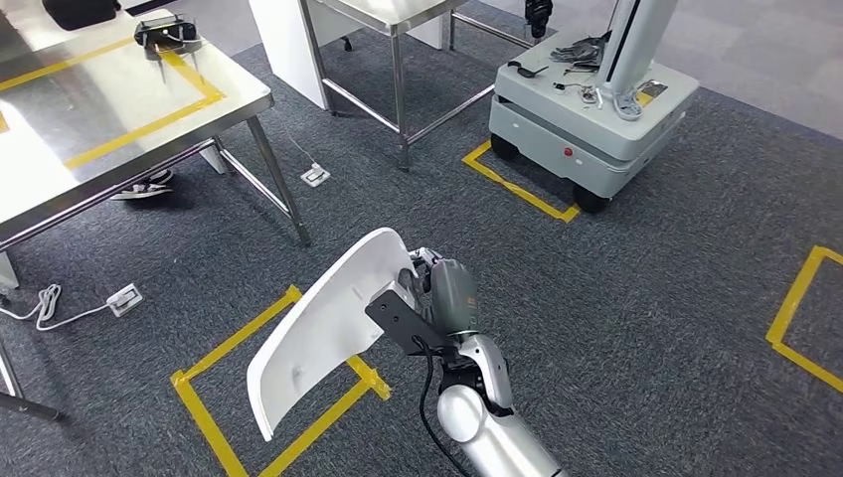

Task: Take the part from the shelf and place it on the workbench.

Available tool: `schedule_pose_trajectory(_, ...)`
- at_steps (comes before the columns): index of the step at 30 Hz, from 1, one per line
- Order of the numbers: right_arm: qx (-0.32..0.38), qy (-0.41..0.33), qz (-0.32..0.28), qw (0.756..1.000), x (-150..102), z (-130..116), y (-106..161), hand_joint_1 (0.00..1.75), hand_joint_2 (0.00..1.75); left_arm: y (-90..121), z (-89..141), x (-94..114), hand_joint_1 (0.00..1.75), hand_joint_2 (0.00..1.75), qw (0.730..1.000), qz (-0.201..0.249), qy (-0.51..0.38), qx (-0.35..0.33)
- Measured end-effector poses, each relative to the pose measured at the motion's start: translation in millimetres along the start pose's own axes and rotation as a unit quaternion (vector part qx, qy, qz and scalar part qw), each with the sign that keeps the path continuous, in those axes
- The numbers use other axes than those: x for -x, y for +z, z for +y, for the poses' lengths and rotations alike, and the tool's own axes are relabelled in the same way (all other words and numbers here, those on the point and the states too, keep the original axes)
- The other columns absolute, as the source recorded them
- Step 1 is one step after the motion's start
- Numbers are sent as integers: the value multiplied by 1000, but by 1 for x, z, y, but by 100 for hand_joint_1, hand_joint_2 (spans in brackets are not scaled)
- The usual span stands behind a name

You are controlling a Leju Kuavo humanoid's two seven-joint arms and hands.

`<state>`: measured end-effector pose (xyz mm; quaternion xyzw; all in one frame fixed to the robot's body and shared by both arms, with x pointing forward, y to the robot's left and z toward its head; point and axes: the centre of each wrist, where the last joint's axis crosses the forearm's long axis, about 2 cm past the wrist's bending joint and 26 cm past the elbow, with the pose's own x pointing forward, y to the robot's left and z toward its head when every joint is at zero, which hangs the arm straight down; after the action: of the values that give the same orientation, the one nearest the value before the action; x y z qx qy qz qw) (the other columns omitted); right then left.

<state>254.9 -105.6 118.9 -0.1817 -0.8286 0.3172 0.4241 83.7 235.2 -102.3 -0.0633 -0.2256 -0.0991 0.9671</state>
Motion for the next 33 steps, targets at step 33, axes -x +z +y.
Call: schedule_pose_trajectory(33, -8, -1, 2, 1000, 7, 3, 1, 175, 175, 2, 7, 7, 0, 175, 1000, 13, -7, -5)
